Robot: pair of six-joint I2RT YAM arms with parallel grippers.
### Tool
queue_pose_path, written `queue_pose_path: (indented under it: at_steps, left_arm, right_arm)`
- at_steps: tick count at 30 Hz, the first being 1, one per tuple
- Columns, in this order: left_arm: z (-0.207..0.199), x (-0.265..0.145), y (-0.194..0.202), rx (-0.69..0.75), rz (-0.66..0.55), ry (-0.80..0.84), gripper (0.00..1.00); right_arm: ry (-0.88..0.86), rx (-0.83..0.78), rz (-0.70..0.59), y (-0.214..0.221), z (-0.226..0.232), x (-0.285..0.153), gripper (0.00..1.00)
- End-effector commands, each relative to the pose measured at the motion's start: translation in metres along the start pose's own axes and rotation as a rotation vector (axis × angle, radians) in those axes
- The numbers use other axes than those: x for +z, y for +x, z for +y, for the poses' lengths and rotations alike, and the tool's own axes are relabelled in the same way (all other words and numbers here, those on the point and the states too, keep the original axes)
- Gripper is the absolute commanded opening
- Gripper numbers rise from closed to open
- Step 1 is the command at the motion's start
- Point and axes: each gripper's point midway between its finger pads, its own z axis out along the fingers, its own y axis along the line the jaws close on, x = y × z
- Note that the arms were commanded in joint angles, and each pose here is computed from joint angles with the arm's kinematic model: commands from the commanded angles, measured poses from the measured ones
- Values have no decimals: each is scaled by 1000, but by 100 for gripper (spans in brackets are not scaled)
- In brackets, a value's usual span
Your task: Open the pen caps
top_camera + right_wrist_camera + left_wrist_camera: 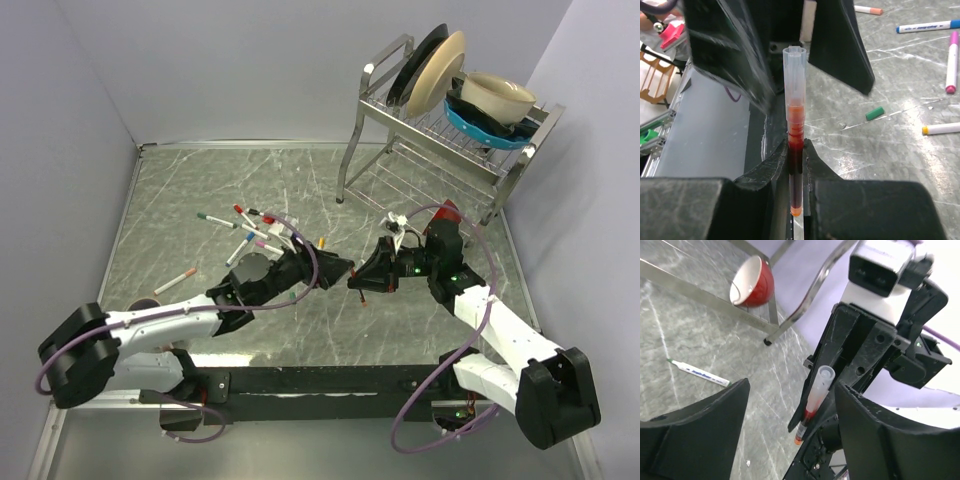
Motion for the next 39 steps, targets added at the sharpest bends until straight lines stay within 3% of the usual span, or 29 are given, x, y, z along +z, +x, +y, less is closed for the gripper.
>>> queue_pose_path:
  at_steps: [1, 8, 12, 16, 24, 28, 30, 33, 35, 39]
  left_arm:
    - [-35, 15, -13, 25, -12, 145, 67]
    - [-41, 25, -13, 34, -6, 179, 41]
    - [-43, 24, -16, 38, -15, 183, 2]
    - [-39, 17, -31, 44, -91, 152, 1]
    - [-21, -27, -140, 94, -443, -18, 1]
    - [-4, -46, -167, 106, -501, -84, 1]
    - [1, -52, -168, 96, -495, -101, 1]
    - [28, -55, -148, 39, -421, -204, 1]
    - [66, -61, -114, -38, -308, -367, 1]
    - [120, -88, -48, -179, -136, -594, 1]
  right_arm:
    - [-40, -50, -12, -16, 6, 0, 0]
    - [-50, -39, -14, -16, 7, 0, 0]
    - [-50, -21, -9, -14, 4, 1, 0]
    - [-65, 8, 1, -12, 4, 2, 0]
    - [-109, 63, 51, 2, 7, 9, 0]
    - [-93, 45, 60, 4, 4, 11, 0]
    - [-60, 21, 63, 2, 0, 10, 0]
    - [159, -74, 90, -3, -33, 4, 0]
    - [405, -131, 103, -12, -68, -13, 0]
    - [652, -199, 169, -14, -102, -42, 0]
